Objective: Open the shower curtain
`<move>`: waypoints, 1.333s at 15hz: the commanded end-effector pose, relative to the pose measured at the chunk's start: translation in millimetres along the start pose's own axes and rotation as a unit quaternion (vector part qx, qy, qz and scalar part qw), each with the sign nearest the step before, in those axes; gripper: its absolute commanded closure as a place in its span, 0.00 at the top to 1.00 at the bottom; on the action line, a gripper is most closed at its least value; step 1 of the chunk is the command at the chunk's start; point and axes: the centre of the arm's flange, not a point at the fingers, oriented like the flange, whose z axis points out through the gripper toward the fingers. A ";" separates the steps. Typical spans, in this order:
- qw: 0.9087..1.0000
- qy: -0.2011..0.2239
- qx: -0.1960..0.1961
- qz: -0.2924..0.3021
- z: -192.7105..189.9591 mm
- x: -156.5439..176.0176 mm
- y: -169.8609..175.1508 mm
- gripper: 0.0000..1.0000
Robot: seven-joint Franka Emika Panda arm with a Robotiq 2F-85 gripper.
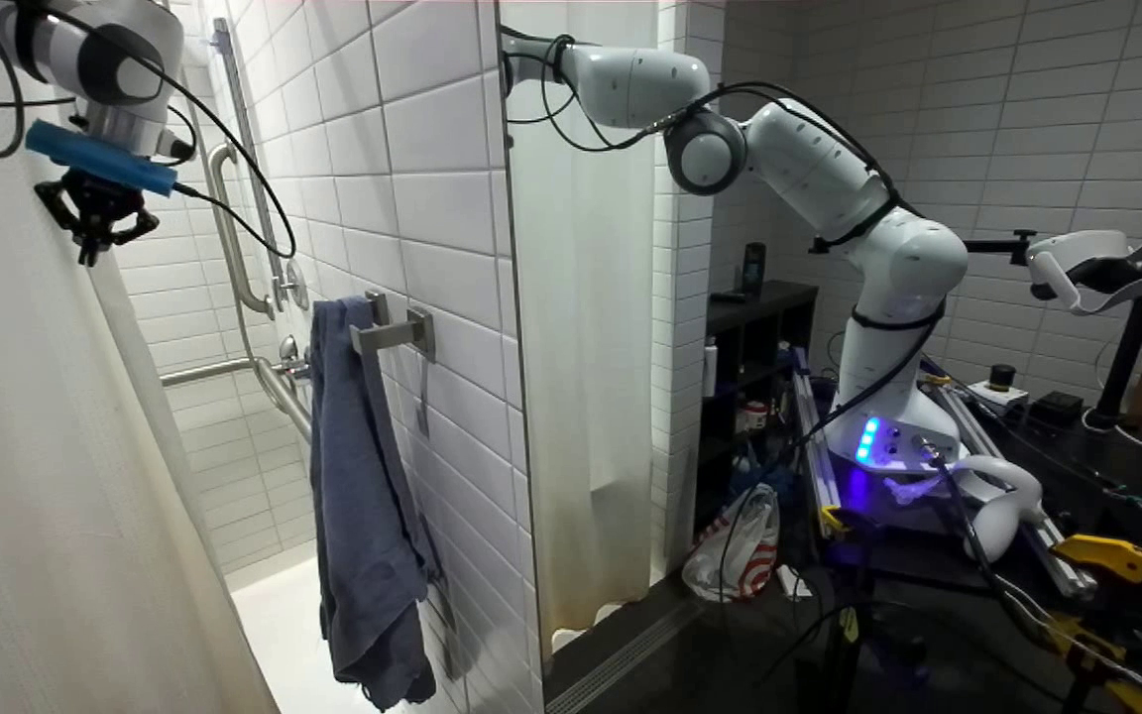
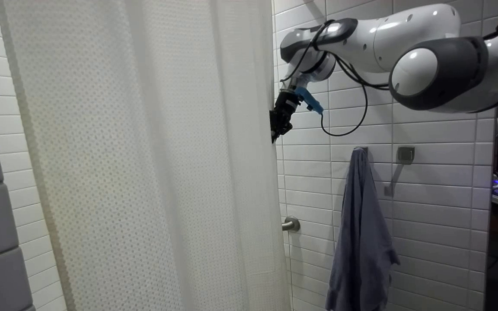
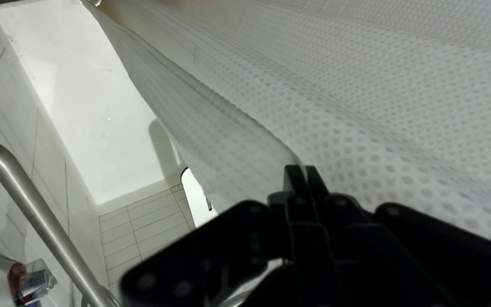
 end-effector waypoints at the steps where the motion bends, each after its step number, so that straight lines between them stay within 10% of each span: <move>1: 0.999 -0.035 -0.001 -0.022 2.8 21.2 -7.8 0.01; 20: 0.987 -0.119 0.025 -0.100 46.1 44.0 -61.3 0.01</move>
